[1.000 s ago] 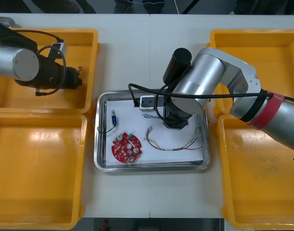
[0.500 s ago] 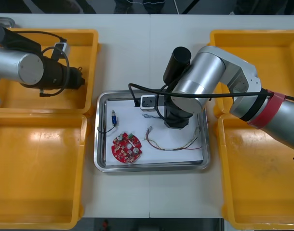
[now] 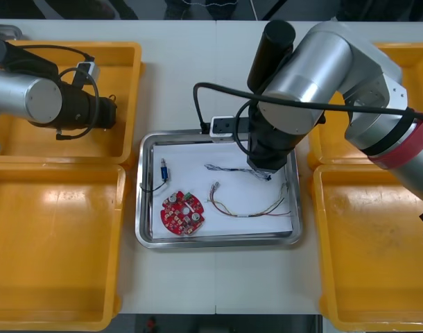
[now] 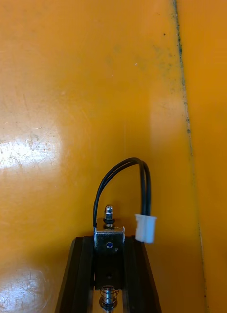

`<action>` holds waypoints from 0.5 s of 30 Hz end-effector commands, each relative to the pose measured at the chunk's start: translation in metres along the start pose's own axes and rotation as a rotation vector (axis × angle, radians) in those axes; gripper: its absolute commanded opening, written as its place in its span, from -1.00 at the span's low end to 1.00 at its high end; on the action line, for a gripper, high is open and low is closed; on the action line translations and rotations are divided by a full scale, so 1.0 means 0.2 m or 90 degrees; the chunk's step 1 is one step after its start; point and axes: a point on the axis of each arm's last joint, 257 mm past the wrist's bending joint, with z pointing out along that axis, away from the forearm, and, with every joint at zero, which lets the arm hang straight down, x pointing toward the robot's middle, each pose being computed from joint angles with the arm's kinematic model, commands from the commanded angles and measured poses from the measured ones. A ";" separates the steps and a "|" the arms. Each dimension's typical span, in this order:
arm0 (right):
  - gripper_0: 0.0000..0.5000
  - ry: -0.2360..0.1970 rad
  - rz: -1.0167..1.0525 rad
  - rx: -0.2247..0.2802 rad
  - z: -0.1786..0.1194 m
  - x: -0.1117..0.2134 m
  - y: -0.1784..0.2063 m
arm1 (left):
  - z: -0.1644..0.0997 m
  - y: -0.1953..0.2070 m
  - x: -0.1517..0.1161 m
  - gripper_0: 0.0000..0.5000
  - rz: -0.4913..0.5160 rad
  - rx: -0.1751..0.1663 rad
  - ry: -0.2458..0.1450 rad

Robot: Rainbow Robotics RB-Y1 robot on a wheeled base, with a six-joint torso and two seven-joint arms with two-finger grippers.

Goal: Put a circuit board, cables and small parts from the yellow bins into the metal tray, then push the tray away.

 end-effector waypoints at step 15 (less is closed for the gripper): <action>1.00 -0.024 0.427 0.058 -0.47 0.08 -0.28 | -0.30 0.19 -0.07 -1.00 0.022 -0.021 0.041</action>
